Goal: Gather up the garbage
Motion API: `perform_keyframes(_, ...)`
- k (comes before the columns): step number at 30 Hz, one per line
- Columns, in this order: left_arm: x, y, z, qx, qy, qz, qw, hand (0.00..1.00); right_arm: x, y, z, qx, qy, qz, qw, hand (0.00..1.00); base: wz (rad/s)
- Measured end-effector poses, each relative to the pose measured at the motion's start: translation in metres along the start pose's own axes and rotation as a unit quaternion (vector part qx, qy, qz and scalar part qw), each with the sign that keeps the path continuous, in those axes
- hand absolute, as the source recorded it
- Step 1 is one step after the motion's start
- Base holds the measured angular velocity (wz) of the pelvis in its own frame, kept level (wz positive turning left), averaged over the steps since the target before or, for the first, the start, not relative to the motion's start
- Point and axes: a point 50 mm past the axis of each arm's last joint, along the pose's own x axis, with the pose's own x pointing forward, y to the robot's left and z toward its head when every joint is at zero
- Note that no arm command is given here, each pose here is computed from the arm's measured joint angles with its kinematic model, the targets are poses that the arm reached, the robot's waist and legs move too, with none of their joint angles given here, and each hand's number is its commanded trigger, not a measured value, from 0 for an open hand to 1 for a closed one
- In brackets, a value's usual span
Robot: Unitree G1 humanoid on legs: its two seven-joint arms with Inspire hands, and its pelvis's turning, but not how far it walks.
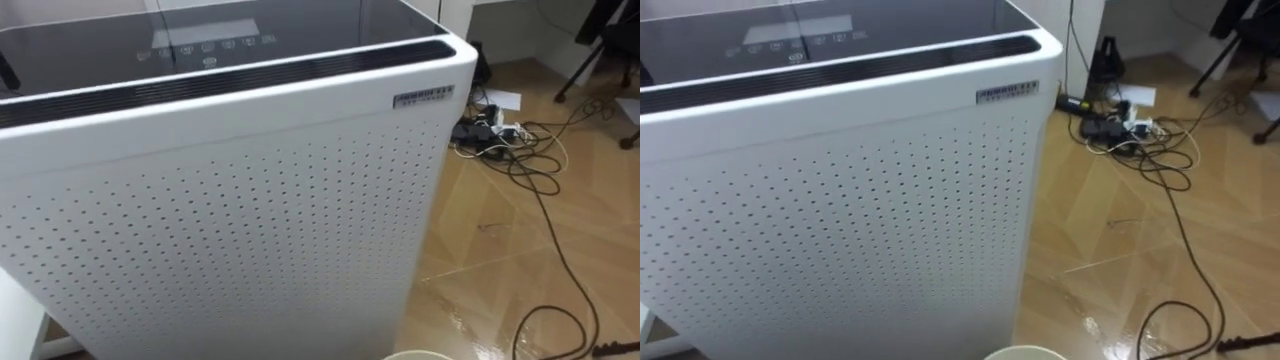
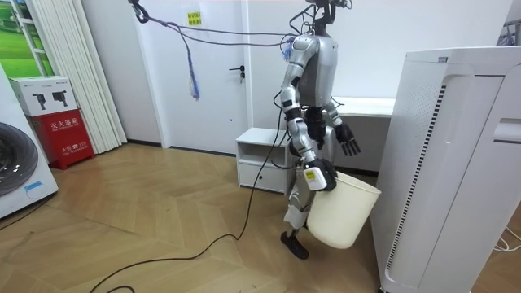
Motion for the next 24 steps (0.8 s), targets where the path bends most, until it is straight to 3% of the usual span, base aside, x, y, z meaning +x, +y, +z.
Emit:
perform_keyframes(5,-0.007,0.008,-0.035,-0.054,0.052,0.086,0.993,0.0,-0.003,-0.009,-0.027,0.038,0.052,-0.051,0.997,1.0,0.0)
perform_keyframes(10,-0.012,0.013,-0.051,-0.077,0.082,0.128,0.985,0.0,-0.008,-0.015,-0.047,0.07,0.089,-0.077,0.991,1.0,0.0)
perform_keyframes(24,-0.018,0.013,-0.074,-0.111,0.165,0.17,0.965,0.0,-0.012,-0.008,-0.069,0.122,0.148,-0.099,0.977,1.0,0.04)
